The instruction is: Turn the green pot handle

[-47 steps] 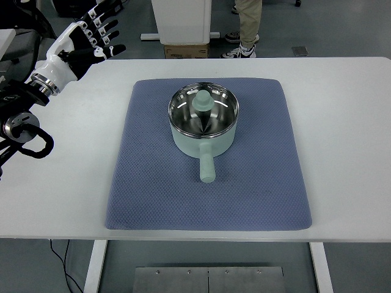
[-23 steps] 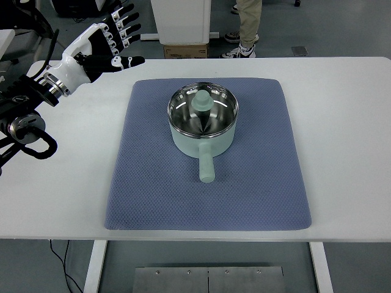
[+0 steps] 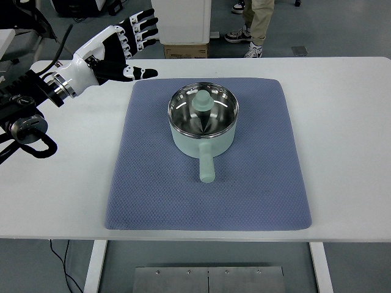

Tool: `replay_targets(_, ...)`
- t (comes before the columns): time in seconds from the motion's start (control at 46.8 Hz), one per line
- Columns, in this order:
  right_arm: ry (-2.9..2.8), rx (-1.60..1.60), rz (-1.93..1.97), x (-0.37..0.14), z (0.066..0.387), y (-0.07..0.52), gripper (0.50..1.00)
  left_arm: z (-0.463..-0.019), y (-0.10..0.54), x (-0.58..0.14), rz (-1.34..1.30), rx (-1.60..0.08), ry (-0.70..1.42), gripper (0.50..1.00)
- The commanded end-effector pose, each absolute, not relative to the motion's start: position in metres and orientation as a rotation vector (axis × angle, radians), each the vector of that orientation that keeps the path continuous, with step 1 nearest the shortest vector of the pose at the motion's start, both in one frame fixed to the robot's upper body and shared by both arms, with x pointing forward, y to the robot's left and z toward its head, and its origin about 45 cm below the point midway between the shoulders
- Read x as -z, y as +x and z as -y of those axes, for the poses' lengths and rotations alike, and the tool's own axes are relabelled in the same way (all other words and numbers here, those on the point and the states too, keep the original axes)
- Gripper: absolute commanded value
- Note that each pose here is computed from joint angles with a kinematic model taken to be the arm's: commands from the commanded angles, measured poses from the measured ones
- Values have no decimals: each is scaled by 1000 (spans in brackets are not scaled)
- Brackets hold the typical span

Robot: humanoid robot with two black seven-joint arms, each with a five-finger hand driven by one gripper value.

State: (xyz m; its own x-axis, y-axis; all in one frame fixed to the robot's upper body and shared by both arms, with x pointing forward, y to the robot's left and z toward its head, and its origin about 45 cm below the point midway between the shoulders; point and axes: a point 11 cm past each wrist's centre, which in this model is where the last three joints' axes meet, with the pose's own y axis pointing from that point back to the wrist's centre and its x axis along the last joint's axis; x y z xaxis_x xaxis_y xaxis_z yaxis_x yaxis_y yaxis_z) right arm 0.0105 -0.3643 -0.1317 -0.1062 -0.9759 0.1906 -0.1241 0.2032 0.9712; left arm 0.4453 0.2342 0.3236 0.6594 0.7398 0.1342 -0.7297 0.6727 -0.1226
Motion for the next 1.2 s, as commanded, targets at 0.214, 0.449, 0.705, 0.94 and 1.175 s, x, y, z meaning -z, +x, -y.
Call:
replay_targets(0.214,1109,1060,1464,132,364,11,1000,-218,439,-332,229,-763,-46,1000)
replay_targets(0.449,1109,1060,1464,132,364,11,1000,-211,438,-337,292,-725,-9,1000)
replay_targets(0.705,1109,1060,1464,132,364,11,1000,-203,435,-334,343,-683,30,1000)
replay_targets(0.94,1109,1060,1464,132,364,11,1000,-191,429,-335,368,-635,38,1000)
replay_targets(1.175,1109,1060,1464,132,364,11,1000,-176,419,-349,394,-576,11,1000)
